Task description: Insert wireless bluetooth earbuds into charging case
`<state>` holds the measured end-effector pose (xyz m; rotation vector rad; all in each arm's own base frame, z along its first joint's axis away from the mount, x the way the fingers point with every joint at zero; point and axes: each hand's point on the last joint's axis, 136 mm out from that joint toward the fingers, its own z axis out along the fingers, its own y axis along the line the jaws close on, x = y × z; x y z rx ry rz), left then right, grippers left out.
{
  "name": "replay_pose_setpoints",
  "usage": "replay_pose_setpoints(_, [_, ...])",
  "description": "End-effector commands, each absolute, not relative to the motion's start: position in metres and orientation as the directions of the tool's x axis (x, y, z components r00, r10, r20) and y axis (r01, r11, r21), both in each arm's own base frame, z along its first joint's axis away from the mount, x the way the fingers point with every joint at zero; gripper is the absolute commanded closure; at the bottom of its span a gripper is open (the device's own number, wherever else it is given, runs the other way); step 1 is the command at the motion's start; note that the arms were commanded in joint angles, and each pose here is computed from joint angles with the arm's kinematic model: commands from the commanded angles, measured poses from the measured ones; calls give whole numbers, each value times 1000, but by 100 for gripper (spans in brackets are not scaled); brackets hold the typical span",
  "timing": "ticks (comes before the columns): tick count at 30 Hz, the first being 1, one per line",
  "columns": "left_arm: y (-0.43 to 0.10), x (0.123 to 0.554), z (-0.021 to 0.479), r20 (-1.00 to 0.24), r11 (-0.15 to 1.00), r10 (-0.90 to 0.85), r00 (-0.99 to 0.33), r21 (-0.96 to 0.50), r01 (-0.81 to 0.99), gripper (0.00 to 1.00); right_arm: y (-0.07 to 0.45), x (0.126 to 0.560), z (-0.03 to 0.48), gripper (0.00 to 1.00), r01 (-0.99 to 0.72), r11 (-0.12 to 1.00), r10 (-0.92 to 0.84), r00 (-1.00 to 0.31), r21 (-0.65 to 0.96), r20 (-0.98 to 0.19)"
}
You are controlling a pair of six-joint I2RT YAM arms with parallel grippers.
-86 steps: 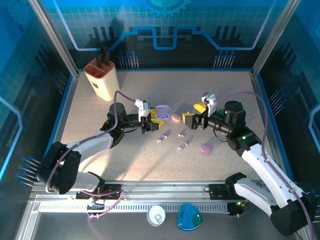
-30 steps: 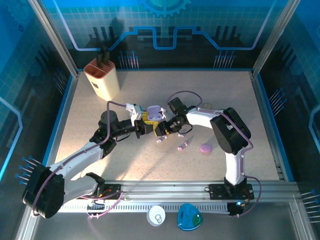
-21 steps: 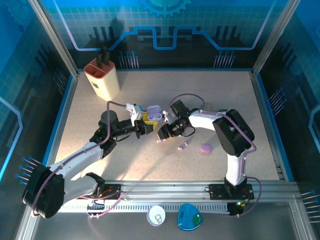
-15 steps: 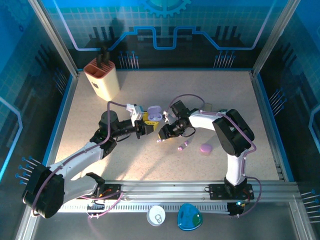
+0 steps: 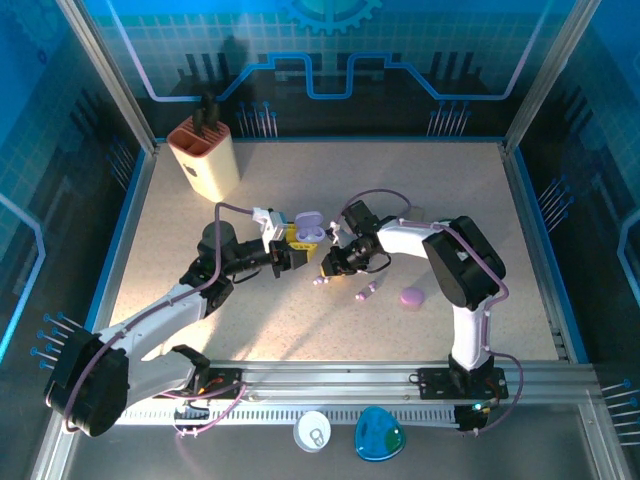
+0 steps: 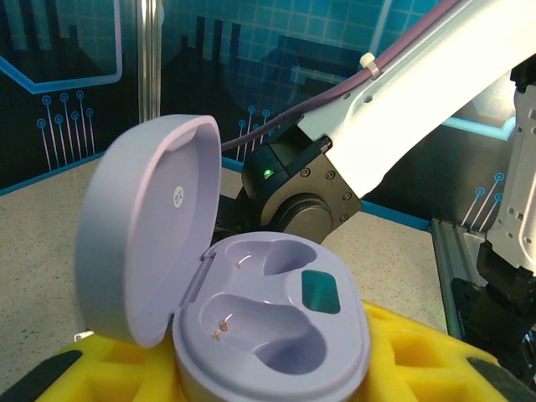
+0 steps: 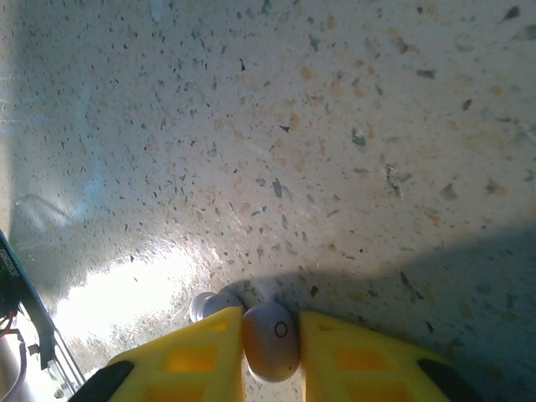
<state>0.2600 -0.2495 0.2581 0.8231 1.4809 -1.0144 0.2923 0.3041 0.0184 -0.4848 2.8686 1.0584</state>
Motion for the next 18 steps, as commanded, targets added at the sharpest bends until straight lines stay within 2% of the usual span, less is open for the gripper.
replay_pose_setpoints(1, [-251,259,263,-994,382,-34,-100,-106,918,65,298,290,5,81,-282,762,-250,-959,583,-137])
replay_pose_setpoints(5, [-251,260,263,-995,387,-37,-97,-103,916,65,296,294,22,80,-301,768,-231,-953,565,-194])
replay_pose_setpoints(11, [-247,262,261,-996,416,-34,-83,-89,905,65,261,305,49,80,-263,865,-133,-941,428,-310])
replay_pose_setpoints(18, [-247,261,256,-996,419,-18,-85,-85,904,65,192,317,72,81,-21,984,57,-902,176,-428])
